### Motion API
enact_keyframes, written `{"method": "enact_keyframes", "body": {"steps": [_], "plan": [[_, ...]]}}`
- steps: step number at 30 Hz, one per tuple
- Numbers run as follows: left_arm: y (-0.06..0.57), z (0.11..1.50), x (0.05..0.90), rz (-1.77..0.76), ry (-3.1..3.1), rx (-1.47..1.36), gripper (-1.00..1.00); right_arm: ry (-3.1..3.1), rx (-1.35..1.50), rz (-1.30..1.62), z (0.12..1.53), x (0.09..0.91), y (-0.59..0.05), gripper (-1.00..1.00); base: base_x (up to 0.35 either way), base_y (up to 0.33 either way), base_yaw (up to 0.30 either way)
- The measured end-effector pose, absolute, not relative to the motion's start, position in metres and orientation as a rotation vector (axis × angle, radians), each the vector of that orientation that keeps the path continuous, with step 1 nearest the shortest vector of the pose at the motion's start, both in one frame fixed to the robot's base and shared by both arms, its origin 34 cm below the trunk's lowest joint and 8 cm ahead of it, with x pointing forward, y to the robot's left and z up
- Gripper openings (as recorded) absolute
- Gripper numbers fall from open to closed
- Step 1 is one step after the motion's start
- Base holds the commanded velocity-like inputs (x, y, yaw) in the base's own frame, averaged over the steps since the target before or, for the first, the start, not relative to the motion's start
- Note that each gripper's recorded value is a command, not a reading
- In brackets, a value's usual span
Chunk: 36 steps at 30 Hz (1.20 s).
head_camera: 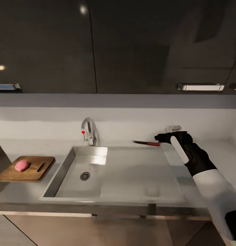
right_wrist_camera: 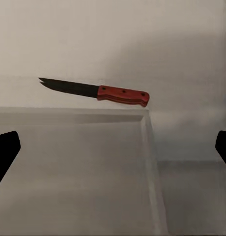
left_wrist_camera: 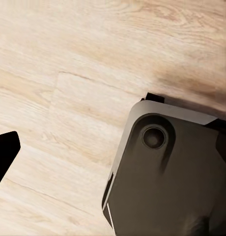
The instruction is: In the kitchen, take the Vidalia onion out of the sink, dice it on the chopping board with the paring knife, put the diced onion into the bowl on the countertop, then place both the paring knife and the chopping board into the sink.
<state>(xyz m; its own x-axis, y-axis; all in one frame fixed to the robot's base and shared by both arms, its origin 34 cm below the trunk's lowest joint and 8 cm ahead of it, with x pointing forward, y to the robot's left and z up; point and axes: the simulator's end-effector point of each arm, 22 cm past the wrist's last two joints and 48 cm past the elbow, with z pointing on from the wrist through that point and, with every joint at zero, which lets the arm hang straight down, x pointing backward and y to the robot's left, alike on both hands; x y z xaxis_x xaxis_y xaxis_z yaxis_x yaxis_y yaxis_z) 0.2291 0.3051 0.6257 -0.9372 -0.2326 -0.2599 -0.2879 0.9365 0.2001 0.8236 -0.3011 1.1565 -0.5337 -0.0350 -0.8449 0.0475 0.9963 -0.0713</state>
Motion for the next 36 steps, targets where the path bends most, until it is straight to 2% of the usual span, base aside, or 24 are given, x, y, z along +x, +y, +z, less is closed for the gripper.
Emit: {"method": "enact_keyframes", "body": {"steps": [7, 17, 23, 36], "plan": [[0.3, 0.624, 0.225, 0.335, 2.885, -0.389, 1.0, 2.133, 0.01, -0.11, 1.156, 0.824, -0.303, 1.0, 0.164, -0.183, 0.0], [0.233, 0.614, 0.153, 0.045, 3.11, -0.383, 1.0, 2.139, 0.013, -0.113, 1.153, 0.824, -0.304, 1.0, 0.016, -0.017, 0.0], [0.232, 0.616, 0.109, 0.037, 3.17, -0.39, 1.0, 2.14, 0.013, -0.113, 1.153, 0.824, -0.304, 1.0, 0.0, 0.0, 0.0], [0.245, 0.617, 0.091, 0.065, 3.186, -0.391, 1.0, 2.14, 0.012, -0.112, 1.152, 0.823, -0.303, 1.0, 0.0, 0.0, 0.0]]}}
